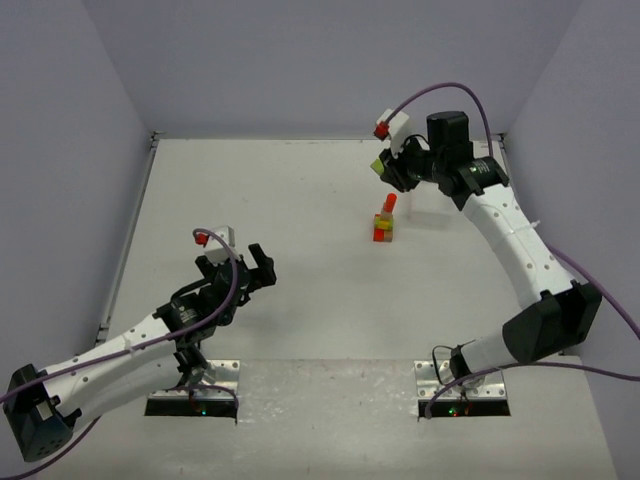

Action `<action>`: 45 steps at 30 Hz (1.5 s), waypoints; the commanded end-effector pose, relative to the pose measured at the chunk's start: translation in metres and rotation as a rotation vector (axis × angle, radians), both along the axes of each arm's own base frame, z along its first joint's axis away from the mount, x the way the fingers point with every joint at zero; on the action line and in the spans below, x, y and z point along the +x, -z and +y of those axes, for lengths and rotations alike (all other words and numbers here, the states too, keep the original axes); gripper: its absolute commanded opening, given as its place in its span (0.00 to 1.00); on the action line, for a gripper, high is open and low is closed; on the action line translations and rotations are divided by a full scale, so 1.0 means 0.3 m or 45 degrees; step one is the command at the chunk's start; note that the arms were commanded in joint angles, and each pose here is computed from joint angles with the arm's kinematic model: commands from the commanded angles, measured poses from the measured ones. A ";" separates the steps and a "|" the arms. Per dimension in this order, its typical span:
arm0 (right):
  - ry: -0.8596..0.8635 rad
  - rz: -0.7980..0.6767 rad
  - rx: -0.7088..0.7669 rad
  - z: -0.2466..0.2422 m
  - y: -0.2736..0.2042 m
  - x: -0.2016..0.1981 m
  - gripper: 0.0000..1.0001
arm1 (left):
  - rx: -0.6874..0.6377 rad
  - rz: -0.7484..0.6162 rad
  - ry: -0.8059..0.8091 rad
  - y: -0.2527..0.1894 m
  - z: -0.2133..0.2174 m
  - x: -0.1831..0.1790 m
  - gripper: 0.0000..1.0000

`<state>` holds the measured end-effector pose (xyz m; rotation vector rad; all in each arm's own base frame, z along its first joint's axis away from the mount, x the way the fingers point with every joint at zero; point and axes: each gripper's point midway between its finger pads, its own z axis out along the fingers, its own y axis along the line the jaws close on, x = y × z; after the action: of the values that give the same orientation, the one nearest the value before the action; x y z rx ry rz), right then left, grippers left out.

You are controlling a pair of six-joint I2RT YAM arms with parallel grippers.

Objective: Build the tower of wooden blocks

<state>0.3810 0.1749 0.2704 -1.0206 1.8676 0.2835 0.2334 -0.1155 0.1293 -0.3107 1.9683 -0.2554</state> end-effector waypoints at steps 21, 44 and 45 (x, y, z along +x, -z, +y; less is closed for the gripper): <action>-0.301 0.084 -0.372 -0.092 0.199 0.024 0.20 | 0.046 -0.105 0.016 -0.139 0.009 0.023 1.00; -0.280 0.067 -0.373 -0.126 0.227 0.069 0.24 | 0.069 -0.106 0.030 -0.126 0.004 0.027 1.00; -0.279 0.069 -0.371 -0.129 0.228 0.070 0.24 | 0.072 -0.105 0.032 -0.125 0.004 0.027 1.00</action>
<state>0.3950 0.1365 0.1860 -1.4457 1.9573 0.1866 0.2370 -0.1109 0.1524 -0.2320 1.9387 -0.1992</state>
